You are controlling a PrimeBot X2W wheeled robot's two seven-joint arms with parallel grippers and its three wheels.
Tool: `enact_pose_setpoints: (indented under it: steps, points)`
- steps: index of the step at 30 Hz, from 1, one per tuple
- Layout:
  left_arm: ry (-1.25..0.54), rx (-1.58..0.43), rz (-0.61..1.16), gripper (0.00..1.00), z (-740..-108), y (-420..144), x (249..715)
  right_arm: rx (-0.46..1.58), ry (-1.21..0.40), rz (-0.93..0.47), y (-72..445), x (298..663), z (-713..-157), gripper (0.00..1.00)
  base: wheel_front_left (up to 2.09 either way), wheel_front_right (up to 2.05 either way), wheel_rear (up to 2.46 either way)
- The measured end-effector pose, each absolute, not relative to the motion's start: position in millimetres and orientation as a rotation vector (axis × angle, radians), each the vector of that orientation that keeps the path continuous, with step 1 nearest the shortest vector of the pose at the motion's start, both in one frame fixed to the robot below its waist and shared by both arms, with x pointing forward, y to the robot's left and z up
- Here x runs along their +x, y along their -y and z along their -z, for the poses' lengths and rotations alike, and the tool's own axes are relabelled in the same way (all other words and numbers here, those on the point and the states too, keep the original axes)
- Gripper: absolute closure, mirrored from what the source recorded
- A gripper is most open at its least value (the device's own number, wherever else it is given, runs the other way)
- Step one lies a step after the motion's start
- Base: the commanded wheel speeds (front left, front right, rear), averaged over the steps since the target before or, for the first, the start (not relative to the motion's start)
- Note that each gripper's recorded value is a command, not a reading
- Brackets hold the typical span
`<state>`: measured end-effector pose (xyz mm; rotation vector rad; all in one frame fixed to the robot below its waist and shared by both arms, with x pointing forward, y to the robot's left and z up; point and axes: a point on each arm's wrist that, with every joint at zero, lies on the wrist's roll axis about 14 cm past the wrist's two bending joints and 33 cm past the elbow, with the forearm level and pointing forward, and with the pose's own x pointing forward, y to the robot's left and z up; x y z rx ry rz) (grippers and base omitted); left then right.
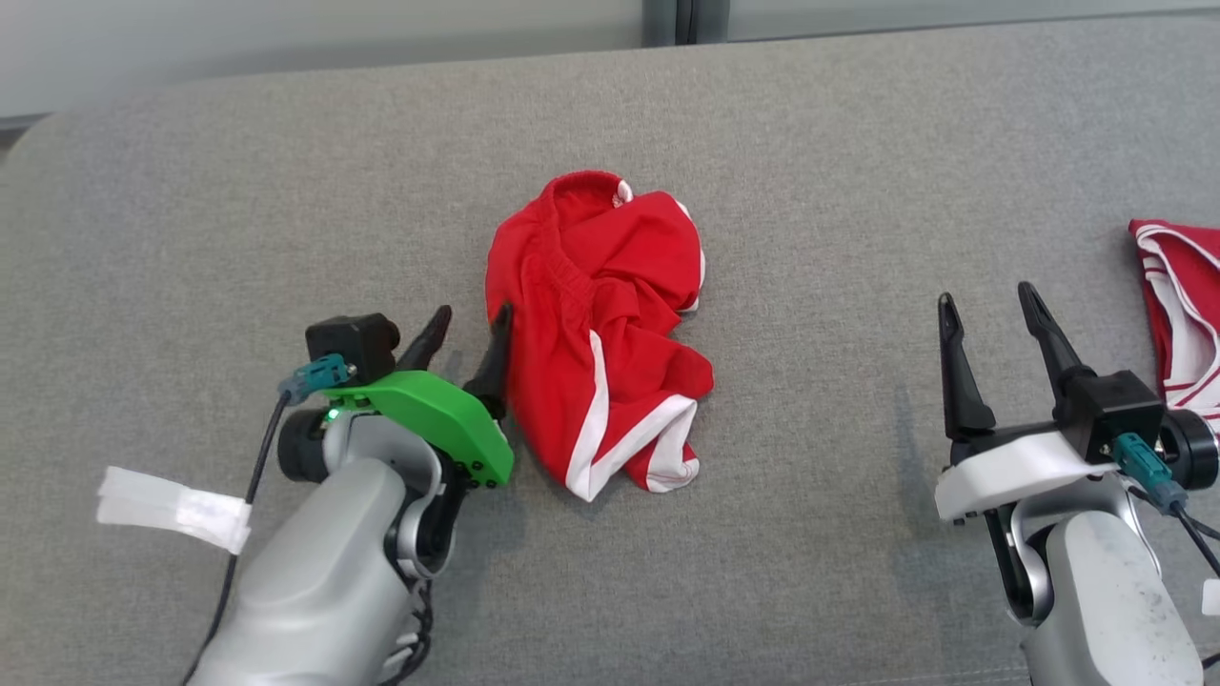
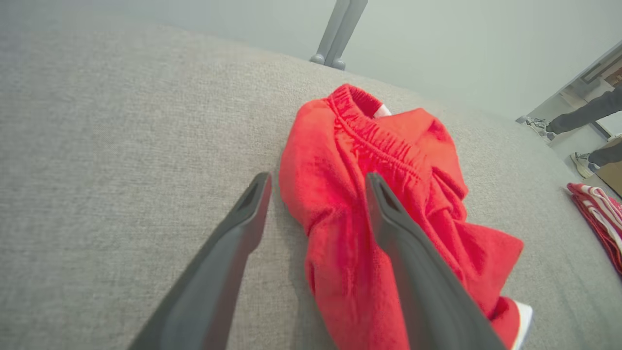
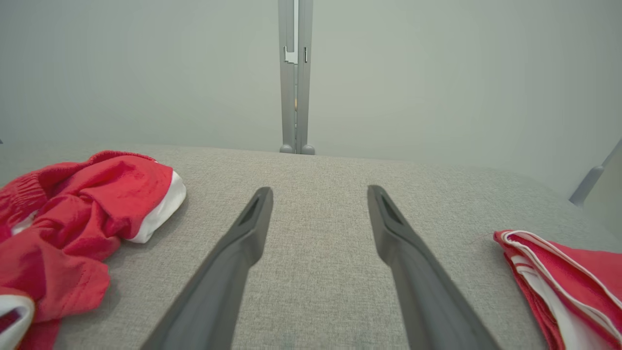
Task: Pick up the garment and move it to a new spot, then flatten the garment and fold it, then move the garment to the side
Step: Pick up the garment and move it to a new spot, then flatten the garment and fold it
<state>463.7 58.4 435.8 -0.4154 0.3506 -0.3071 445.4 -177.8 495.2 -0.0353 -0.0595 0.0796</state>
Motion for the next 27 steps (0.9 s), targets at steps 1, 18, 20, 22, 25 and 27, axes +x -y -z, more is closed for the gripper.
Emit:
enact_pose_setpoints:
  steps: [1, 18, 20, 22, 25, 27]
  points:
    - [-0.336, -0.389, 0.314, 0.0, -441.7, -61.6, 464.2, -0.035, 0.06, -0.079, 178.1, 443.3, -496.1, 0.0, 0.0, 0.0, 0.0]
    - [-0.234, -0.09, 0.755, 0.0, -520.7, 37.8, 458.0, -0.015, 0.067, -0.052, 189.4, 427.7, -501.9, 0.0, 0.0, 0.0, 0.0]
    - [-0.275, -0.071, 0.774, 0.0, -507.6, 41.9, 459.6, -0.012, 0.056, -0.027, 198.1, 424.3, -498.6, 0.0, 0.0, 0.0, 0.0]
    - [-0.319, -0.053, 0.783, 0.0, -492.2, 43.0, 461.6, -0.009, 0.047, -0.002, 206.9, 420.9, -495.7, 0.0, 0.0, 0.0, 0.0]
    - [-0.406, 0.008, 0.779, 0.0, -461.9, 35.0, 465.5, -0.01, 0.032, 0.035, 220.1, 416.0, -491.0, 0.0, 0.0, 0.0, 0.0]
    - [-0.45, 0.043, 0.773, 0.0, -445.7, 28.2, 468.5, -0.01, 0.022, 0.055, 226.7, 413.5, -488.1, 0.0, 0.0, 0.0, 0.0]
